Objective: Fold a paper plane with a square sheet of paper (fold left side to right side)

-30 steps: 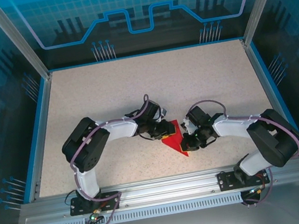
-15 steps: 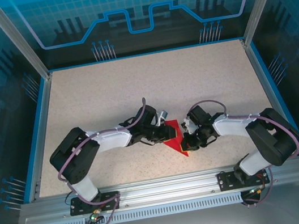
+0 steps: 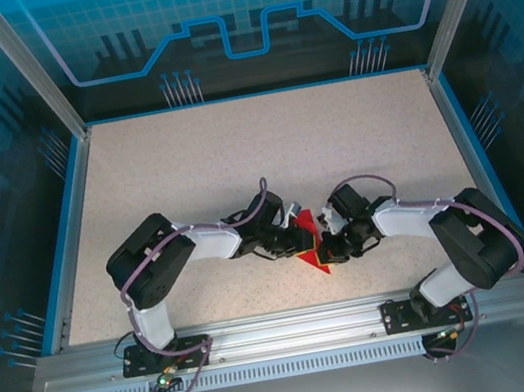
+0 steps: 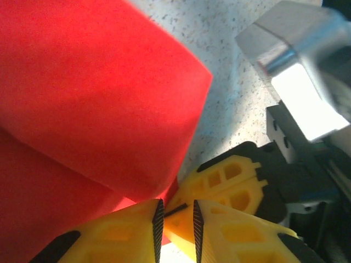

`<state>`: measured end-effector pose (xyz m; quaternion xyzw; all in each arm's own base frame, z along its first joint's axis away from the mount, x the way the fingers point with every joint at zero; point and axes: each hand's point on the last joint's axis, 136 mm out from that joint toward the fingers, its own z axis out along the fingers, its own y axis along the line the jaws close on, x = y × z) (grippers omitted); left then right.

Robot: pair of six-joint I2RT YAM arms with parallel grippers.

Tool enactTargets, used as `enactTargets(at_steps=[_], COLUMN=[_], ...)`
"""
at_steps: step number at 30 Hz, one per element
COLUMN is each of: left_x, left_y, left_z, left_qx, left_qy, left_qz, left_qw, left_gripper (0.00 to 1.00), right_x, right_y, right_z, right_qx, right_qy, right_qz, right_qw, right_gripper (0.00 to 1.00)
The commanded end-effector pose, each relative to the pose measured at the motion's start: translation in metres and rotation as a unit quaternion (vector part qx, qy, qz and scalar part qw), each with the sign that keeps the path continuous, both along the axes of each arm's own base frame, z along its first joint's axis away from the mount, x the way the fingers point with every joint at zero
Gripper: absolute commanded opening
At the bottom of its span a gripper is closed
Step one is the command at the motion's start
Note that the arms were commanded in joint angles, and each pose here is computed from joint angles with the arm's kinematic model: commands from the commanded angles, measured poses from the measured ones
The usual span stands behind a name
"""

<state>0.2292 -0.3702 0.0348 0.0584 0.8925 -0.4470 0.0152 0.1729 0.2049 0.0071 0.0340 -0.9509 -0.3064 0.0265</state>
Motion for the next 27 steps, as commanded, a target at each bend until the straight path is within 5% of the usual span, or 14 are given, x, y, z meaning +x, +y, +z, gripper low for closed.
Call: enactTargets(at_steps=[1,27], left_x=[0.002,0.076], left_y=[-0.013,0.044], left_z=[0.002,-0.003], left_qx=[-0.012,0.035], left_qy=[0.0,-0.021], left_qz=[-0.014,0.085], left_qw=[1.0,0.996], left_gripper=[0.24,0.22], right_x=[-0.021,-0.028], right_y=[-0.033,-0.044], right_z=[-0.031,-0.033], right_qx=[-0.089,-0.118], right_qy=[0.039,0.044], right_qz=[-0.003,0.005], right_qw=[0.995,0.992], right_gripper=[0.0,0.0])
